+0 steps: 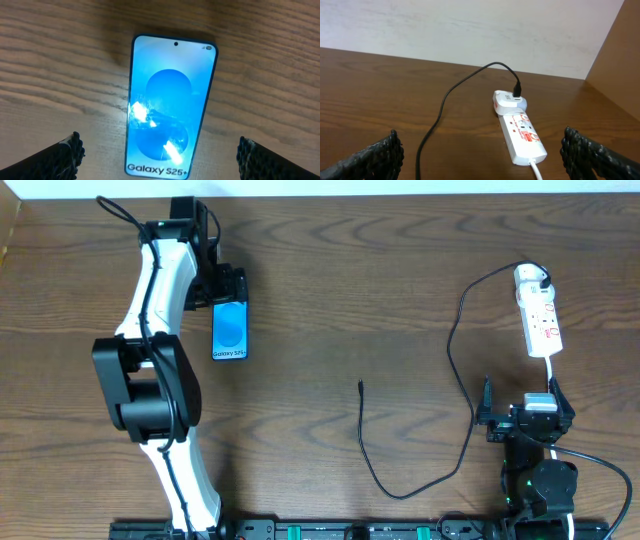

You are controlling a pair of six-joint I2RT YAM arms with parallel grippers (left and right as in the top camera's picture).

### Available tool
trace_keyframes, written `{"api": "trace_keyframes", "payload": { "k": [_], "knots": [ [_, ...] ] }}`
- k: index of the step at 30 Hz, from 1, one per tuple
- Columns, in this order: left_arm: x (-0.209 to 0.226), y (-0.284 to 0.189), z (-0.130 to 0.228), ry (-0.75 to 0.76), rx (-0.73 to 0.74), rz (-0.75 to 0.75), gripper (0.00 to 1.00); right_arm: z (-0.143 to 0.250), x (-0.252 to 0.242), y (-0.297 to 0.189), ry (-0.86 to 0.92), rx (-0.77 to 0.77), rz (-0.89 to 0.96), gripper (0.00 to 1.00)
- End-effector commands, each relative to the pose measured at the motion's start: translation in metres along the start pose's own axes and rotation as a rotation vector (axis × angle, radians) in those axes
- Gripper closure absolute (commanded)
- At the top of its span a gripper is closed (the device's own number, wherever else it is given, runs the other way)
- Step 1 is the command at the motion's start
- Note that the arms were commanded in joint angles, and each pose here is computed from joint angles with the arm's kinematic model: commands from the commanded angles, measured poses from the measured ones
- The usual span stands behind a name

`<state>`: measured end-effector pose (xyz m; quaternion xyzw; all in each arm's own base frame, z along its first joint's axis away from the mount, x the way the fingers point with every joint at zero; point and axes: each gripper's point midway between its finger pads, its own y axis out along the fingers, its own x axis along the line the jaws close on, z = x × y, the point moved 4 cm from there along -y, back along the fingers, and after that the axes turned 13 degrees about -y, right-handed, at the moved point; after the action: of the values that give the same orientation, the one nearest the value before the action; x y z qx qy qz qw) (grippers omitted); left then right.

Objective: Plug charger to phone and switch on socket
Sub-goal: 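Lower the left gripper and close it on the phone's bottom edge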

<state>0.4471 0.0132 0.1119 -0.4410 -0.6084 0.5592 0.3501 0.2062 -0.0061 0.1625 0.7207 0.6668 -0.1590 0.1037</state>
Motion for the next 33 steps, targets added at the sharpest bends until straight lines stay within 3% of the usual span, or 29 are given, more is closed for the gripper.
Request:
{"api": "trace_keyframes", "payload": {
  "k": [1, 33],
  "knots": [
    [0.002, 0.017, 0.004, 0.009, 0.031, -0.023, 0.01, 0.001, -0.001, 0.000, -0.007, 0.001, 0.004, 0.01],
    [-0.007, 0.068, 0.018, 0.043, 0.034, -0.034, 0.01, 0.001, -0.001, 0.000, -0.007, 0.001, 0.004, 0.01]
  ]
}}
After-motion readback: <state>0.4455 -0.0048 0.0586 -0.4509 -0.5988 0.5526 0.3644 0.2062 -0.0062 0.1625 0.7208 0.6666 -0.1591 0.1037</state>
